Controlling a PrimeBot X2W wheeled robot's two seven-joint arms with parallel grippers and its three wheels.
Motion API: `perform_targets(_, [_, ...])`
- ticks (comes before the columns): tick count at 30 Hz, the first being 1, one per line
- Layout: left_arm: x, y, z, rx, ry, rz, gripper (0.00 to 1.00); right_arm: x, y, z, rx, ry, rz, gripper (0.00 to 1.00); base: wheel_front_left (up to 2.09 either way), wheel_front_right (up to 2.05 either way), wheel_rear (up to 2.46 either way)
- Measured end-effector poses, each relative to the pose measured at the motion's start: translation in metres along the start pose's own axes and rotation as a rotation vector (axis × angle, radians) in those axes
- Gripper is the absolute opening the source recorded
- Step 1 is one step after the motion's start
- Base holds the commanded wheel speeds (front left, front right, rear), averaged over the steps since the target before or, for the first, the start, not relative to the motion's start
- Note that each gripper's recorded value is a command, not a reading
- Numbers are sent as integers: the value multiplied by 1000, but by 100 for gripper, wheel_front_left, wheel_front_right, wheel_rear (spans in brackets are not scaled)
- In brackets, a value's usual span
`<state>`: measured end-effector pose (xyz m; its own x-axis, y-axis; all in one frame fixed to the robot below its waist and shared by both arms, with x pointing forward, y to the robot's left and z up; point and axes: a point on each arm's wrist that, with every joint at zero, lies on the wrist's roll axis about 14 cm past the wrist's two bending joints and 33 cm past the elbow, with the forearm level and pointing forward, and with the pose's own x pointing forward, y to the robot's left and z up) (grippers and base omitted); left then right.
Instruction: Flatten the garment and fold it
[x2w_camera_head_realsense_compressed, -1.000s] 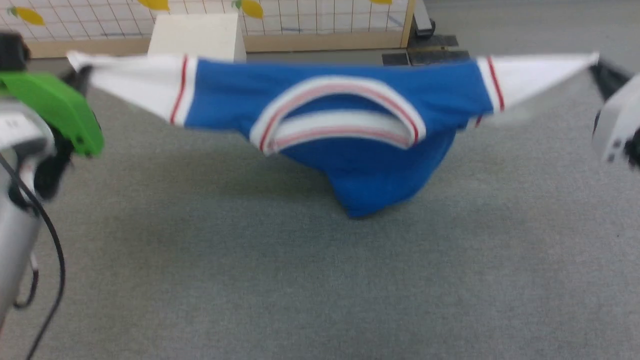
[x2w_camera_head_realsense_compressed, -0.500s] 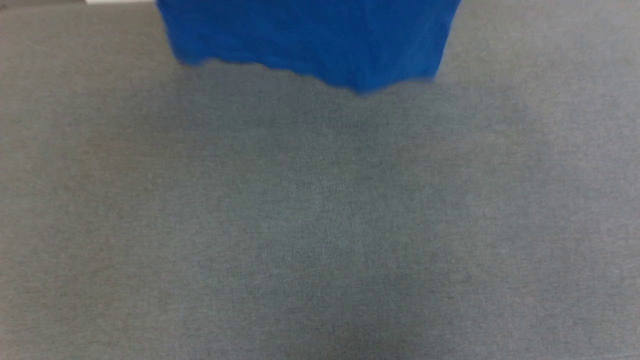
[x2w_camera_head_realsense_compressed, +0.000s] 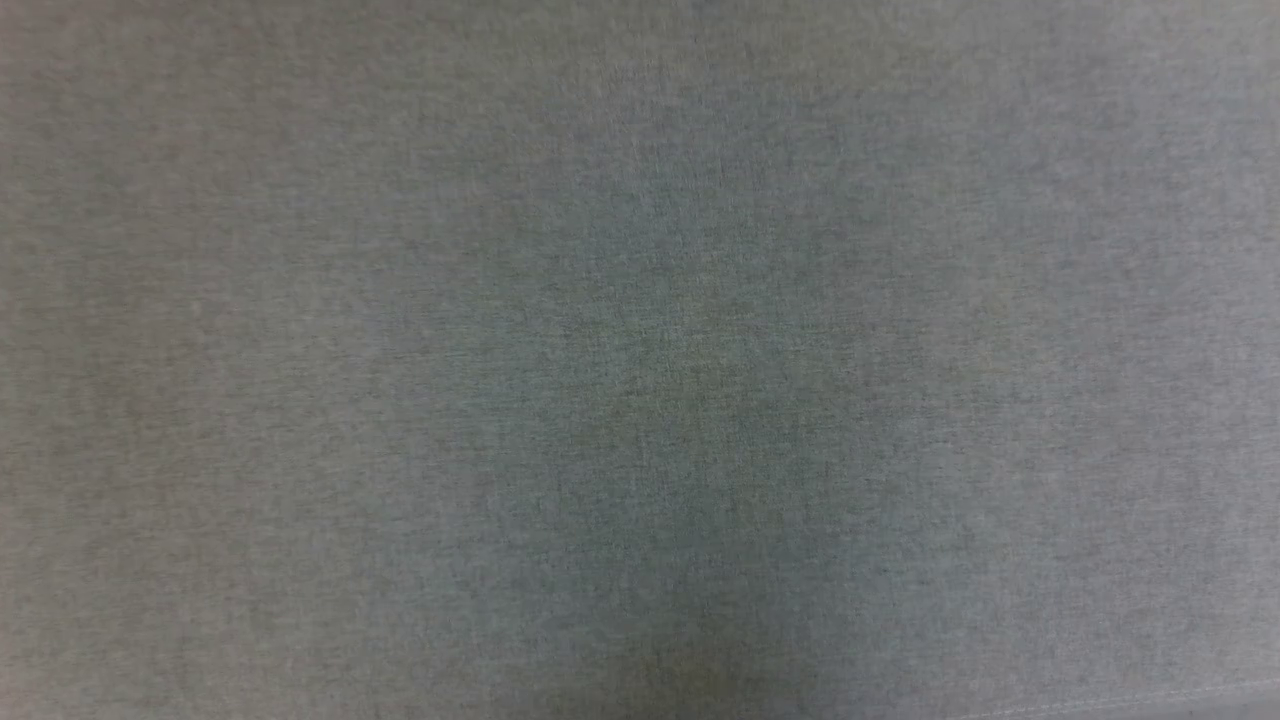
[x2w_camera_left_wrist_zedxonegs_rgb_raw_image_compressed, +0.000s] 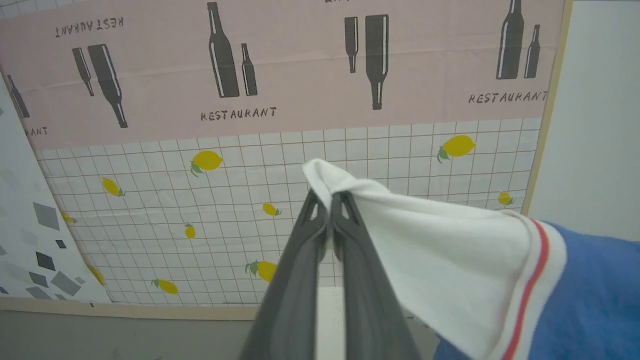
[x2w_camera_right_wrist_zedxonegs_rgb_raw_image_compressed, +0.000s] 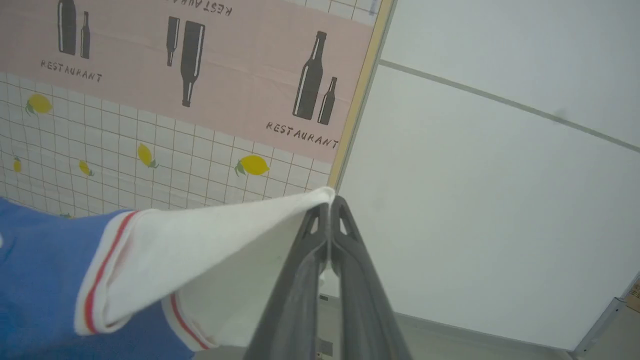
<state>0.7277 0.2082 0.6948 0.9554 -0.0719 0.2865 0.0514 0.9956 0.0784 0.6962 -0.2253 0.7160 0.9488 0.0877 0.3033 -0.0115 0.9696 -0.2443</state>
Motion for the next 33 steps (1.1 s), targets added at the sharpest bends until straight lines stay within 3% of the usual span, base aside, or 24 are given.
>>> perform_targets(7, [-11, -8, -55, -43, 93, -21, 0, -10, 24, -54, 21, 102, 54, 0, 0, 0, 0])
perform_targets(14, [-65, -8, -105, -117, 198, -14, 0, -55, 42, -96, 59, 196, 106, 0, 0, 0, 0])
perform_targets(23, [-200, 7, -166, -207, 401, 63, 0, -172, 48, -141, 140, 355, 142, 0, 0, 0, 0])
perform_targets(28, [-274, 10, -171, -196, 472, 94, 0, -245, 44, -155, 197, 471, 123, 0, 0, 0, 0])
perform_targets(33, [-332, 11, -159, -175, 536, 108, 0, -303, 37, -146, 242, 519, 78, 0, 0, 0, 0])
